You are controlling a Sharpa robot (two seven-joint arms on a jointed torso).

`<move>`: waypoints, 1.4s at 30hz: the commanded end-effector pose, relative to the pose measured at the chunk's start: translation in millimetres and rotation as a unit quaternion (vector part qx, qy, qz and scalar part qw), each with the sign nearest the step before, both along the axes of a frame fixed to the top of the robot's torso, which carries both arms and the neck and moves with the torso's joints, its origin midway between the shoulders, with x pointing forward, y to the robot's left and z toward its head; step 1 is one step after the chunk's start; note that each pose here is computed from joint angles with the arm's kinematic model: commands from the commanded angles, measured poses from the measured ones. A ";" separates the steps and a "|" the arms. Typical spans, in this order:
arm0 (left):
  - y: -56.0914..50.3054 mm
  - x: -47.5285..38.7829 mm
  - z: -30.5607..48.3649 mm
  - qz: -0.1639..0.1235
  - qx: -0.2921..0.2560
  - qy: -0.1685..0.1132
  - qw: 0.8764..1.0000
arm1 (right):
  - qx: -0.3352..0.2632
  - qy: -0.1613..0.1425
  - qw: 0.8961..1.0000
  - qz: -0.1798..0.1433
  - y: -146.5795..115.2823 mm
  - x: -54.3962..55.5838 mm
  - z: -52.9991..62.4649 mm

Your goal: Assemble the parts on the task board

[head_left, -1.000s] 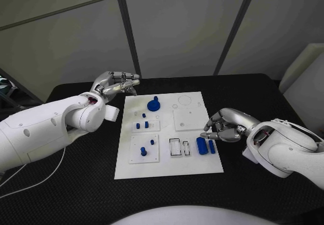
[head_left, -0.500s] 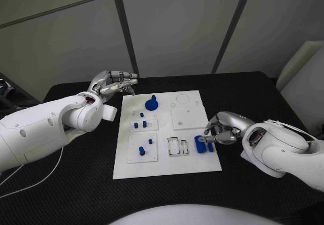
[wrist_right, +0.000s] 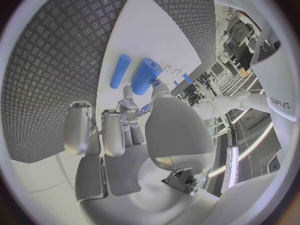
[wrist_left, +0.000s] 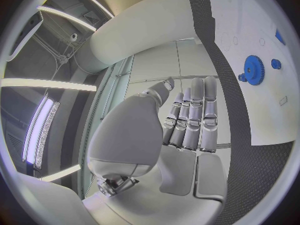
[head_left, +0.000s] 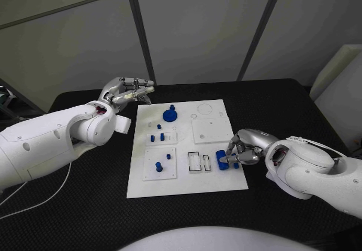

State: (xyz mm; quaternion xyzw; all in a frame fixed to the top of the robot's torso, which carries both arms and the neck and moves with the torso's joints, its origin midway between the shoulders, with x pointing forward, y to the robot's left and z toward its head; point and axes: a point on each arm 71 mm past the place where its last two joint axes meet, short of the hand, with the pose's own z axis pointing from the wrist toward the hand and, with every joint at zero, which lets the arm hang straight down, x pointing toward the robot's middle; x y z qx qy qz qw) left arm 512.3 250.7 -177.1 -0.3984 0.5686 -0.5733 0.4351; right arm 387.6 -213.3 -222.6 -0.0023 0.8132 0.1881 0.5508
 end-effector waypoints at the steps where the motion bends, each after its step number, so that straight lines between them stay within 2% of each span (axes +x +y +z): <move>1: -0.8 -0.2 1.1 -0.005 -0.003 -0.001 1.000 | -0.023 0.005 1.000 0.007 1.8 0.1 -3.5; 16: -1.0 -0.7 0.9 -0.007 -0.003 0.001 1.000 | -0.026 0.019 0.999 0.006 12.0 -0.5 -19.3; 20: -0.3 -0.7 1.0 -0.006 -0.003 0.001 1.000 | -0.017 0.015 1.000 -0.003 12.6 -0.6 -19.8; 26: -0.4 -0.7 0.9 -0.006 -0.003 0.001 1.000 | 0.012 -0.005 1.000 -0.022 13.3 -2.0 -14.8; 32: -0.6 -0.5 0.2 -0.006 -0.003 0.002 1.000 | 0.058 -0.019 0.997 -0.040 16.4 -8.6 -5.2; 37: -0.8 -0.2 -0.3 -0.006 -0.003 0.002 1.000 | 0.099 -0.024 0.993 -0.051 21.9 -15.2 3.3; 42: -2.7 -0.1 -0.6 -0.008 -0.004 0.003 1.000 | 0.122 -0.016 0.991 -0.048 33.4 -16.8 4.9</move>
